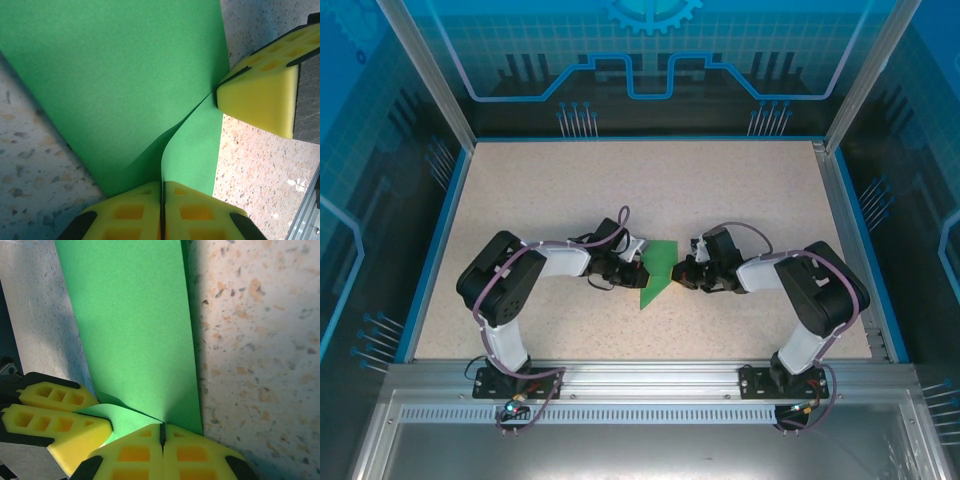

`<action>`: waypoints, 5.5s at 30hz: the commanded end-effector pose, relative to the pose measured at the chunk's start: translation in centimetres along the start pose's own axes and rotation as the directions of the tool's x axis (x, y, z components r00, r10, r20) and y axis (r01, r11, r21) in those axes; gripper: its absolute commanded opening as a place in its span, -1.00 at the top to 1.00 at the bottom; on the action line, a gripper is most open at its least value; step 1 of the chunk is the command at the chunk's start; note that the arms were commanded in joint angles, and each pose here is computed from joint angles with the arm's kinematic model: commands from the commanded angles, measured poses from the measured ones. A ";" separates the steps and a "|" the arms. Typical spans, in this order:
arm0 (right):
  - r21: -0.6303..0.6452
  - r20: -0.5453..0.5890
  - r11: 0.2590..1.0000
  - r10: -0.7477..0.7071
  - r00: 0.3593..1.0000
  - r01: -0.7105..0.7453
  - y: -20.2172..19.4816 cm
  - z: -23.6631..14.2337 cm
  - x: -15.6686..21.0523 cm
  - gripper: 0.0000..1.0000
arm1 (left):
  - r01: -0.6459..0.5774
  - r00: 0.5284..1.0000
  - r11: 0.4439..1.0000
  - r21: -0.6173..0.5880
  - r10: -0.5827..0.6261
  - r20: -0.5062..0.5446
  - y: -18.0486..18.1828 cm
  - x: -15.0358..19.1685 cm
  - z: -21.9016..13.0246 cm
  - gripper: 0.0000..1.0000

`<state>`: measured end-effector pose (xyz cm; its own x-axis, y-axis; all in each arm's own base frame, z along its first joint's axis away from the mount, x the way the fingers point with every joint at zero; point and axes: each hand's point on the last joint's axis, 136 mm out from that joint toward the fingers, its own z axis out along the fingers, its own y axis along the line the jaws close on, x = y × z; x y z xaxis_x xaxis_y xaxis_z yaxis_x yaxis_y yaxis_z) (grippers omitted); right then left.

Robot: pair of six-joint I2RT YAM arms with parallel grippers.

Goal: Fold a paper plane with a square sheet of paper (pick it up from the middle)
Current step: Third fold the triangle at the center of the table.

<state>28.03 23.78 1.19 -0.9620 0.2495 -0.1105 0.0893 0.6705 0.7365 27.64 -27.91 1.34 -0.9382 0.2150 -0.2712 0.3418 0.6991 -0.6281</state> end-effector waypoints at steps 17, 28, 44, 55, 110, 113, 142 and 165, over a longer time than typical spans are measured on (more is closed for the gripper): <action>-0.045 -0.004 0.999 0.000 1.000 0.000 -0.2 -0.7 -1.4 0.91 | 0.044 0.996 0.997 -0.066 -0.049 -0.080 2.1 2.2 0.8 0.80; 0.030 0.011 0.999 -0.038 0.999 0.038 0.1 -2.1 -1.5 0.86 | 0.045 0.995 0.997 -0.068 -0.050 -0.083 2.1 2.3 0.8 0.81; -0.016 -0.073 0.995 -0.101 0.992 0.100 2.6 1.1 1.1 0.90 | 0.047 0.995 0.997 -0.066 -0.053 -0.084 2.2 2.3 0.8 0.79; 0.104 -0.110 0.992 -0.056 0.992 0.067 -1.1 2.0 2.2 0.94 | 0.079 0.996 0.988 -0.132 -0.072 0.051 0.9 0.7 -3.0 0.06; 0.180 -0.138 0.981 -0.052 0.989 0.077 -1.9 1.8 2.2 0.91 | 0.377 0.921 0.923 -0.074 -0.382 -0.074 -2.2 7.5 -2.9 0.67; 0.170 -0.130 0.983 -0.052 0.990 0.074 -1.6 1.6 2.1 0.92 | 0.346 0.937 0.938 -0.004 -0.346 -0.035 -4.0 5.5 -3.6 0.66; 0.021 -0.069 0.983 -0.180 0.981 0.182 4.9 0.7 2.4 0.93 | 0.401 0.912 0.897 -0.188 -0.410 -0.006 1.4 5.6 0.6 0.86; 0.109 0.095 0.992 -0.067 0.993 0.056 -2.7 -1.2 -3.2 0.91 | 0.391 0.913 0.884 -0.257 -0.407 -0.012 3.3 7.3 0.7 0.97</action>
<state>29.73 22.98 1.26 -0.9529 0.2327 -0.1946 0.0323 0.7158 0.6976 24.60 -28.29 1.14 -0.9964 -0.0660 -0.0533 -0.0176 0.7752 -0.6314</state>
